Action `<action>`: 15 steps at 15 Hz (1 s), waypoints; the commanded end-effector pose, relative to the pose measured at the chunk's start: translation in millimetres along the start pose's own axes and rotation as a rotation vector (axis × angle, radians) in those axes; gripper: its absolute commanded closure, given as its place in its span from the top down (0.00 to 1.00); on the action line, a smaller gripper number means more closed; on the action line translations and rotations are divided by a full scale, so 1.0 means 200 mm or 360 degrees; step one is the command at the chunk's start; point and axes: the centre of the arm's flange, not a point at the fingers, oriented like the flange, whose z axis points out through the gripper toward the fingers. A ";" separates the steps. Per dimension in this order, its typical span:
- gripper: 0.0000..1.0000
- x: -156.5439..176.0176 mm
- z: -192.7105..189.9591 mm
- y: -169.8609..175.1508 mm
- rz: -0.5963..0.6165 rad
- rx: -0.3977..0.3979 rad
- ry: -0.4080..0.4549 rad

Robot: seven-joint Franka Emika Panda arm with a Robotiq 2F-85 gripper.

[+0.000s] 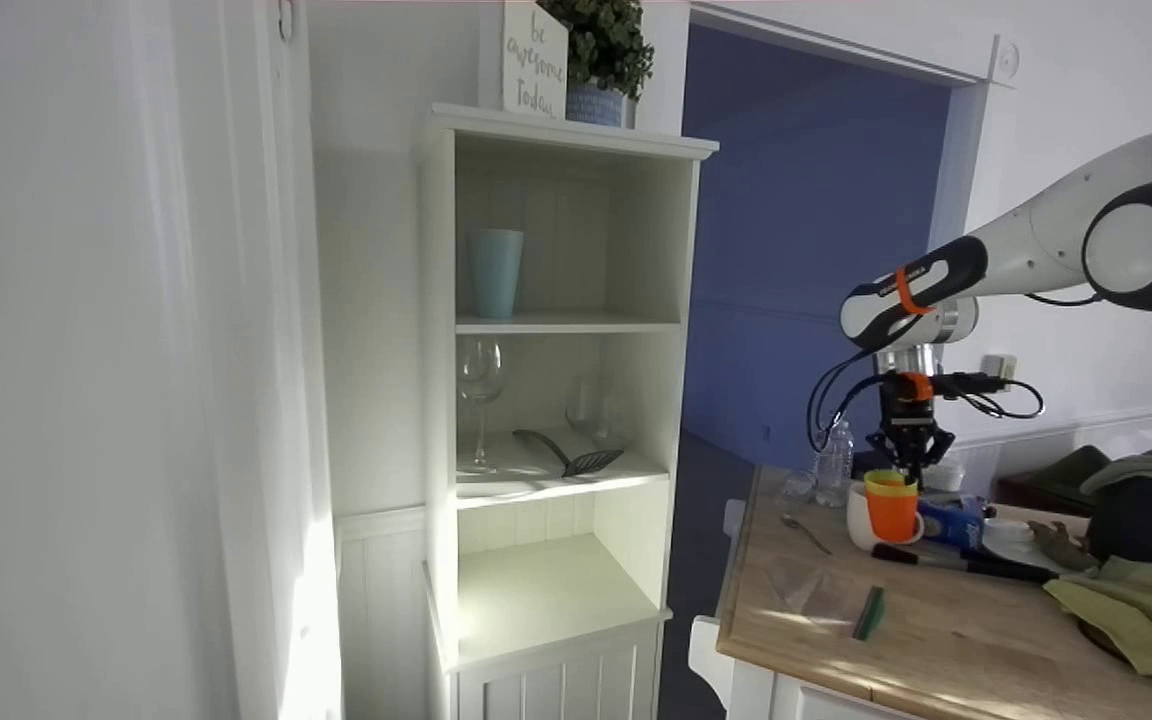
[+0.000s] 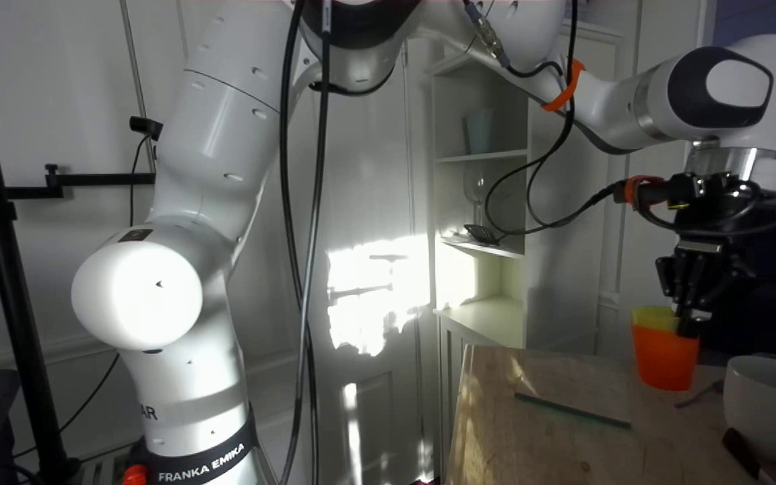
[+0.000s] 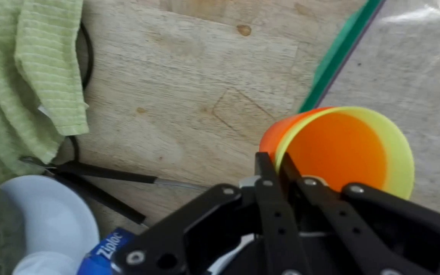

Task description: Put the orange and yellow cup upright and move them to the left

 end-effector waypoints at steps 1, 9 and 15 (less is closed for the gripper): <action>0.02 -0.10 0.07 -0.13 -0.0187 0.0158 0.0025; 0.02 0.04 0.13 -0.32 -0.0137 0.0321 0.0075; 0.02 0.20 0.14 -0.27 0.0016 0.0430 0.0094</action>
